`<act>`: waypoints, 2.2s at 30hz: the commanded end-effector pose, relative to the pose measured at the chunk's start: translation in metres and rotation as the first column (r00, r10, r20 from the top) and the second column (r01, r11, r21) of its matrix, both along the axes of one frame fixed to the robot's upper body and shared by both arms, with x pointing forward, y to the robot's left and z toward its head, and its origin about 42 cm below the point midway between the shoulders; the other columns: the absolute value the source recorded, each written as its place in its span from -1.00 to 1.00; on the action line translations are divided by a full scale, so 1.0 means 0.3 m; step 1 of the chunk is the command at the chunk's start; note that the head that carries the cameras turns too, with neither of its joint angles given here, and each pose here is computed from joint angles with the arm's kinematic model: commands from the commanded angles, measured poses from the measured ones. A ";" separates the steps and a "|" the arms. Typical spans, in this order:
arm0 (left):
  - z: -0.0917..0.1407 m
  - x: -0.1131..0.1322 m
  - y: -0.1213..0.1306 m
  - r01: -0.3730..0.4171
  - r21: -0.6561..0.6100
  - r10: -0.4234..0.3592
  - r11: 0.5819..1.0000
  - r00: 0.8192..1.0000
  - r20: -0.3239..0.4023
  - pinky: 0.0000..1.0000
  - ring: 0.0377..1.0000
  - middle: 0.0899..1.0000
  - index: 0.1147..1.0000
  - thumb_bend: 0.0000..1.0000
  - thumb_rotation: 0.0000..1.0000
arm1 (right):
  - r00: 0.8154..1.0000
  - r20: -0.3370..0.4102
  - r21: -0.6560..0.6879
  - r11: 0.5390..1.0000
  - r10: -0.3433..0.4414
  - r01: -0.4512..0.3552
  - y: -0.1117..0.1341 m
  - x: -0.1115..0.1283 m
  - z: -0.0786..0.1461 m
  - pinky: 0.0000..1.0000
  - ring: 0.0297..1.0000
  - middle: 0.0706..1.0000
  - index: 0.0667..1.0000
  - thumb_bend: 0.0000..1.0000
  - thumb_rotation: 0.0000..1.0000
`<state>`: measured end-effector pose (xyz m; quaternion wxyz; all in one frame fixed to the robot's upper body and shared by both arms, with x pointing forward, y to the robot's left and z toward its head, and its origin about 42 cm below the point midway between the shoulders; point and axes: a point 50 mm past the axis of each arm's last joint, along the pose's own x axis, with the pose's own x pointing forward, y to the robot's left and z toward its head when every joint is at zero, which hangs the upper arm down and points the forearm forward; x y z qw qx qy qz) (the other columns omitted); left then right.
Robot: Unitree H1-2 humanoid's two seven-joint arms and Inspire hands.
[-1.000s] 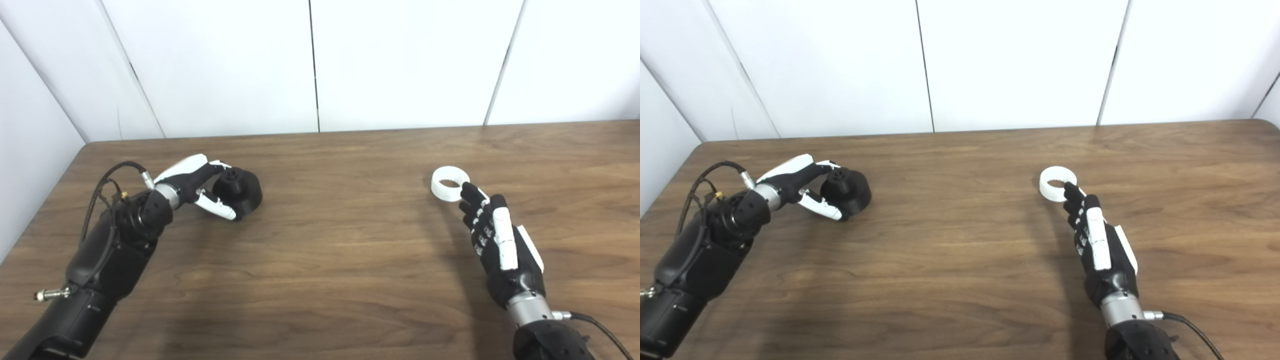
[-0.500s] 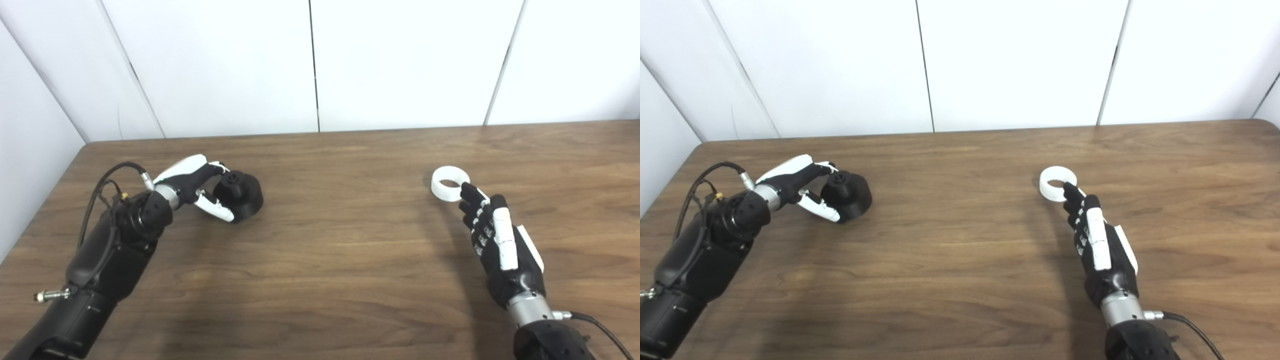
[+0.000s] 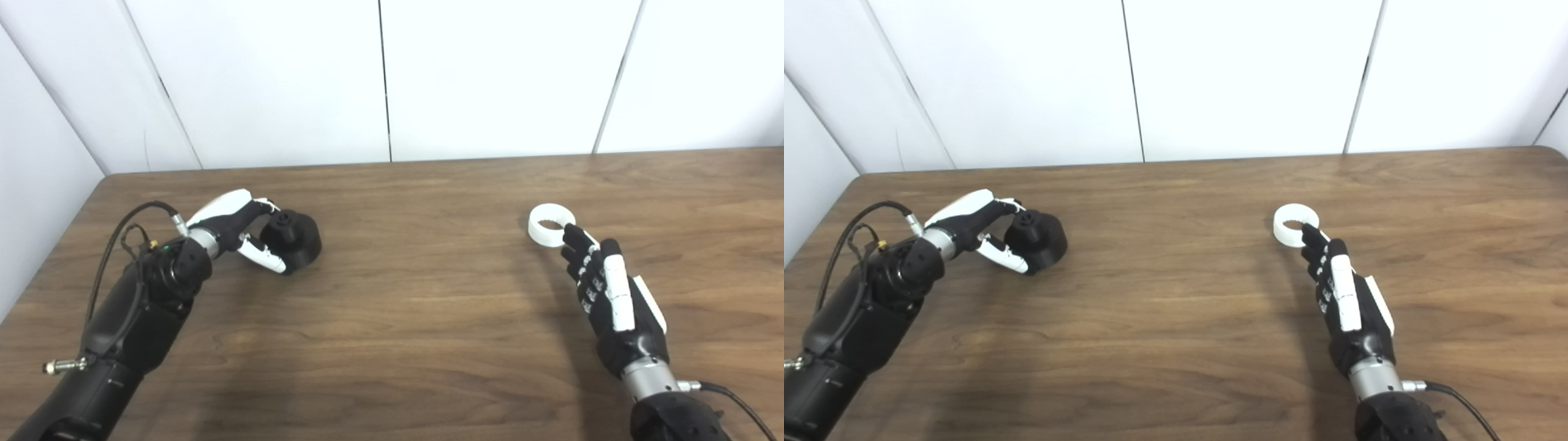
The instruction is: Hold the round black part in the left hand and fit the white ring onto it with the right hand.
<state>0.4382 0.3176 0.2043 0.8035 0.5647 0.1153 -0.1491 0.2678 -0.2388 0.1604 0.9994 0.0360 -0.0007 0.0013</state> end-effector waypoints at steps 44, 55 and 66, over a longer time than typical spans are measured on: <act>0.074 -0.163 -0.233 0.250 -0.031 -0.246 0.968 0.966 0.085 0.99 1.00 0.91 0.34 0.76 -0.53 | 0.998 0.059 -0.012 1.000 0.023 -0.022 0.016 0.012 0.047 1.00 0.93 0.88 0.79 0.19 1.00; 0.015 -0.220 -0.340 0.345 -0.024 -0.343 0.938 0.937 0.061 1.00 1.00 0.91 0.35 0.79 -0.51 | 0.998 0.058 -0.007 1.000 0.019 -0.019 0.024 0.010 0.044 1.00 0.93 0.89 0.79 0.19 1.00; -0.036 -0.255 -0.403 0.400 -0.050 -0.399 0.915 0.917 0.026 1.00 1.00 0.94 0.35 0.79 -0.48 | 0.998 0.057 -0.007 1.000 0.014 -0.014 0.028 0.004 0.043 1.00 0.93 0.89 0.79 0.19 1.00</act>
